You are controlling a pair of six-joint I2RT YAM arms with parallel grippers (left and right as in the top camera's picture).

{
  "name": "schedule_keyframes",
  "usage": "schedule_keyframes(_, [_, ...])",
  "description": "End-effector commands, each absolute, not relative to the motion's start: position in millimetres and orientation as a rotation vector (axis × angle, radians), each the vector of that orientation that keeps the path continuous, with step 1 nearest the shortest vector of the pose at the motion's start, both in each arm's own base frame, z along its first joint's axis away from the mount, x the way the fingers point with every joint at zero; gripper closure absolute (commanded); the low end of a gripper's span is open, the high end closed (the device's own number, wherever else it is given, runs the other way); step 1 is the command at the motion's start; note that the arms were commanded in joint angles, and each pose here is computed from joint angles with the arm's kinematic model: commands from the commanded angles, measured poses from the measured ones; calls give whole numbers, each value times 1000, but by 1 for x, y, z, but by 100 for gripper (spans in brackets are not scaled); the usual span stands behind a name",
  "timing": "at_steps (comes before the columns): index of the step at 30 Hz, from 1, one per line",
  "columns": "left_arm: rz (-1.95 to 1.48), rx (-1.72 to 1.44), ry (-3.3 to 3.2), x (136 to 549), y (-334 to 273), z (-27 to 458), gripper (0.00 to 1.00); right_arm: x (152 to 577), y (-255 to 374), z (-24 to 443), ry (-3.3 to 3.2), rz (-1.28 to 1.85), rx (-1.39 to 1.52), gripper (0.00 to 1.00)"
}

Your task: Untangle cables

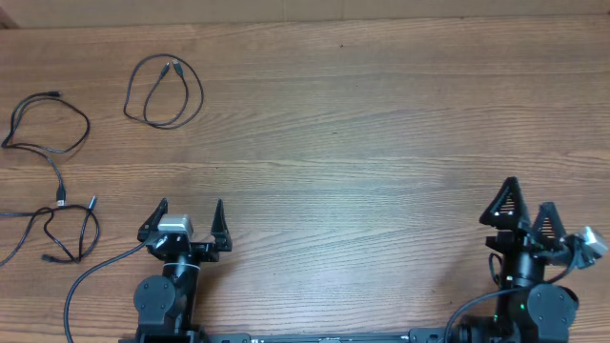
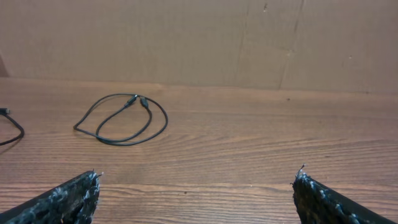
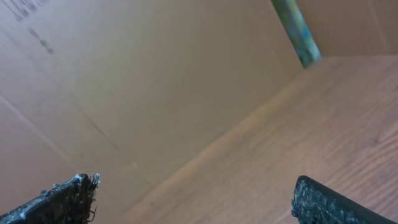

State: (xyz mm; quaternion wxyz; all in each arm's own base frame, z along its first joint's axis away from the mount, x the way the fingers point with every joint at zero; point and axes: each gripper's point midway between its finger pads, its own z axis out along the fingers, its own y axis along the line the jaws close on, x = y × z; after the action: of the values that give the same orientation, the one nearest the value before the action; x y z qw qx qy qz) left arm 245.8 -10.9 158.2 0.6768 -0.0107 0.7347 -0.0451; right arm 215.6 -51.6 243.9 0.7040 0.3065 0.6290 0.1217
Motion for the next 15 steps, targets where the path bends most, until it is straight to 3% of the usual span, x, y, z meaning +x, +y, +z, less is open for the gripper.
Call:
schedule_keyframes(1, [-111,-35,1648,246,-11,156,1,219,-55,234,1391,261,694,0])
schedule_keyframes(15, [-111,-35,1648,246,-11,156,0,241,-40,184,1429,322,639,0])
